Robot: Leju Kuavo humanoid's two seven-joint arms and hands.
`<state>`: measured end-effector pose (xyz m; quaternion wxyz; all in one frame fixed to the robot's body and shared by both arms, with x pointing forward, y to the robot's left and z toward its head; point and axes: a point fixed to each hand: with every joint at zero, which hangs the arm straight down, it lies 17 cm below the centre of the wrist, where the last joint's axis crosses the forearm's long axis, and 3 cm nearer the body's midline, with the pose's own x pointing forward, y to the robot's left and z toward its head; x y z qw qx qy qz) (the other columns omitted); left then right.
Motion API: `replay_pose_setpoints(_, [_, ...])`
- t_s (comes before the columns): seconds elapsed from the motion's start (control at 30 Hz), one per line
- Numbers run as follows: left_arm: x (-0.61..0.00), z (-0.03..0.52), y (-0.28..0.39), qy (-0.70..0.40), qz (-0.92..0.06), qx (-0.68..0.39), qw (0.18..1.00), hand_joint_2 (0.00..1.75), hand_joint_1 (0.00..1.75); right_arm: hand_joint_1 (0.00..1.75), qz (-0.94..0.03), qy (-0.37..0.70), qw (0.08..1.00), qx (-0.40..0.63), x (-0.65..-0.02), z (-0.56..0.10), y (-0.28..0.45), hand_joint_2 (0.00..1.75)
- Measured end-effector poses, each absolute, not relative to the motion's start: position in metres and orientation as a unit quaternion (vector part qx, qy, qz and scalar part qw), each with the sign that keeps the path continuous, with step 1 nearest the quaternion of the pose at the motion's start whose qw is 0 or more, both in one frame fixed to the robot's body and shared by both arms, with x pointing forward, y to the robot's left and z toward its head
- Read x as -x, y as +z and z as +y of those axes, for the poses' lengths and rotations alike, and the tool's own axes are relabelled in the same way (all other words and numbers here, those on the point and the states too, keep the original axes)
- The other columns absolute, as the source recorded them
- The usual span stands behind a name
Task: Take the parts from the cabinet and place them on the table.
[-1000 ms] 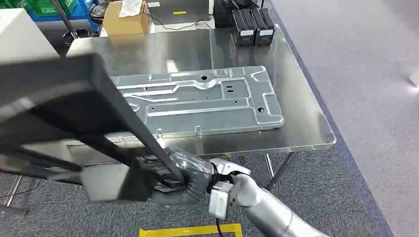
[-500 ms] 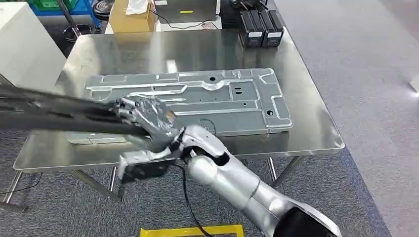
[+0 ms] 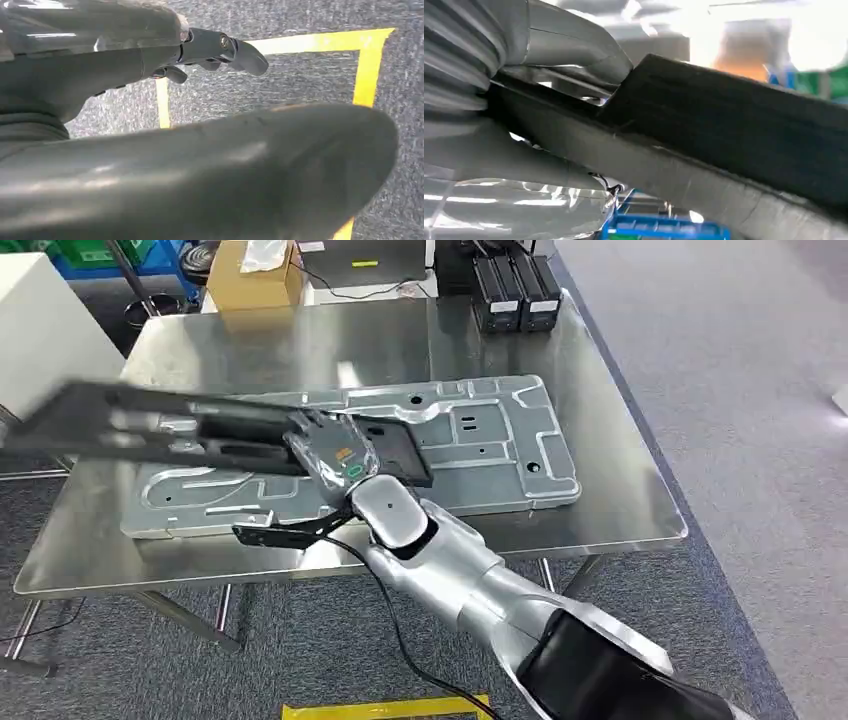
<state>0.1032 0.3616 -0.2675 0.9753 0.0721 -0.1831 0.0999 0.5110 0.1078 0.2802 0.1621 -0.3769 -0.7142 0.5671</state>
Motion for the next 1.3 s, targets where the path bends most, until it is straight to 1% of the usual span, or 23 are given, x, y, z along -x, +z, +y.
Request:
replay_pose_setpoints(0.17, [-0.104,0.363,-0.267,0.097,-0.184,-0.071,0.976,0.00,0.00,1.68,-0.614,0.637,0.172,0.434,-0.527,0.086,0.220,1.75])
replay_pose_setpoints(0.37, [-0.102,0.362,-0.268,0.096,-0.183,-0.070,0.976,0.00,0.00,1.68,-0.537,0.661,0.201,0.483,-0.545,0.043,0.178,1.75])
replay_pose_setpoints(0.53, [-0.102,0.361,-0.267,0.095,-0.186,-0.070,0.975,0.00,0.00,1.68,-0.511,0.663,0.218,0.501,-0.554,0.024,0.170,1.75])
replay_pose_setpoints(0.73, [-0.105,0.363,-0.266,0.089,-0.198,-0.069,0.974,0.00,0.00,1.68,-0.503,0.663,0.232,0.503,-0.556,0.016,0.164,1.75])
replay_pose_setpoints(0.77, [-0.106,0.362,-0.265,0.089,-0.201,-0.069,0.973,1.75,0.00,0.00,-0.503,0.663,0.234,0.503,-0.556,0.016,0.164,0.00])
replay_pose_setpoints(1.03, [-0.105,0.365,-0.265,0.069,-0.199,-0.072,0.975,1.75,0.00,0.00,-0.507,0.658,0.256,0.494,-0.559,0.009,0.160,0.00])
replay_pose_setpoints(1.07, [-0.106,0.366,-0.265,0.066,-0.198,-0.073,0.975,0.00,0.00,0.00,-0.511,0.657,0.257,0.491,-0.559,0.009,0.161,0.00])
replay_pose_setpoints(1.3, [-0.110,0.367,-0.265,0.064,-0.198,-0.077,0.975,0.00,0.00,0.00,-0.549,0.656,0.261,0.447,-0.555,0.022,0.162,0.00])
